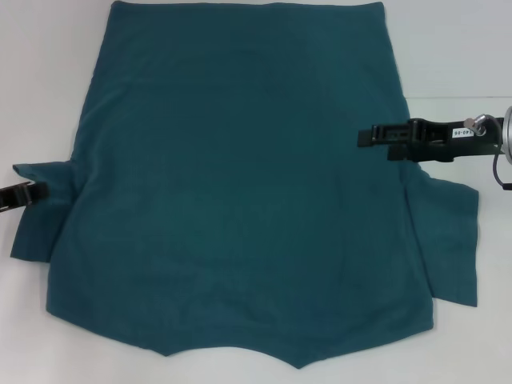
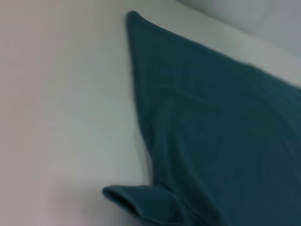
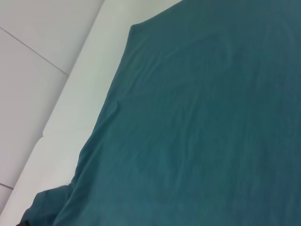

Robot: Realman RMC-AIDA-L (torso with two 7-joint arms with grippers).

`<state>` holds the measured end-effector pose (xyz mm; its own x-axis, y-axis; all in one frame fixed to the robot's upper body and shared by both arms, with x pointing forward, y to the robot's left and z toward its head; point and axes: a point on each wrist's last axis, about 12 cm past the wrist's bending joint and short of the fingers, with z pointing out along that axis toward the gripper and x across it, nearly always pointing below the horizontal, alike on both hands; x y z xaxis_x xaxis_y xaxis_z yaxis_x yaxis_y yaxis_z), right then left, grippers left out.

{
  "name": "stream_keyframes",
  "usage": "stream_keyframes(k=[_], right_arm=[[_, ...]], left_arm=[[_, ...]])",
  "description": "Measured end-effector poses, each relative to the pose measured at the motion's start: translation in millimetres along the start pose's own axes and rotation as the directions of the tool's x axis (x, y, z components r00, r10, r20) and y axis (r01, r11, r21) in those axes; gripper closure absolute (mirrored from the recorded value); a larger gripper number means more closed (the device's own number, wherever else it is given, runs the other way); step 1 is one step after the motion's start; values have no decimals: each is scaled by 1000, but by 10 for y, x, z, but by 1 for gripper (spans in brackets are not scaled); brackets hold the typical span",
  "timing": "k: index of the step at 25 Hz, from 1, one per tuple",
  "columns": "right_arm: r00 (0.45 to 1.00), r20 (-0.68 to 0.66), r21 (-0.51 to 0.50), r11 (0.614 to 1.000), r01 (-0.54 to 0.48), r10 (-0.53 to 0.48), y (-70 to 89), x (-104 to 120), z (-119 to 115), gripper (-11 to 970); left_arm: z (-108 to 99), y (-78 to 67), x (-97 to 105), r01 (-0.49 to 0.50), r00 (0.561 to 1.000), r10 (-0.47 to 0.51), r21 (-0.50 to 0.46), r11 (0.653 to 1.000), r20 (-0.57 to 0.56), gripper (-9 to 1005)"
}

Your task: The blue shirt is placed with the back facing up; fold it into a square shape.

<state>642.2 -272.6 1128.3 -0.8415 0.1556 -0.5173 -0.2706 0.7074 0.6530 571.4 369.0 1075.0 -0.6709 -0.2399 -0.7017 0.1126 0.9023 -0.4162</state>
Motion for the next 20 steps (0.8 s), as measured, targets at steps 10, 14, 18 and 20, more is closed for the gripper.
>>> stream_keyframes(k=[10, 14, 18, 20], right_arm=[[1000, 5, -1, 1000, -3, 3, 1, -8, -5, 77], [1000, 7, 1, 1000, -3, 3, 2, -14, -6, 77], [1000, 9, 2, 1000, -3, 3, 3, -21, -8, 78], [1000, 9, 2, 1000, -3, 3, 4, -22, -9, 78]], left_arm=[[22, -78, -218, -178, 984, 175, -133, 975, -30, 979], [-6, -36, -322, -169, 986, 169, -165, 972, -13, 975], [-7, -34, -410, -186, 982, 188, -180, 966, -8, 970], [-5, -35, -448, -205, 979, 205, -188, 961, -16, 968]])
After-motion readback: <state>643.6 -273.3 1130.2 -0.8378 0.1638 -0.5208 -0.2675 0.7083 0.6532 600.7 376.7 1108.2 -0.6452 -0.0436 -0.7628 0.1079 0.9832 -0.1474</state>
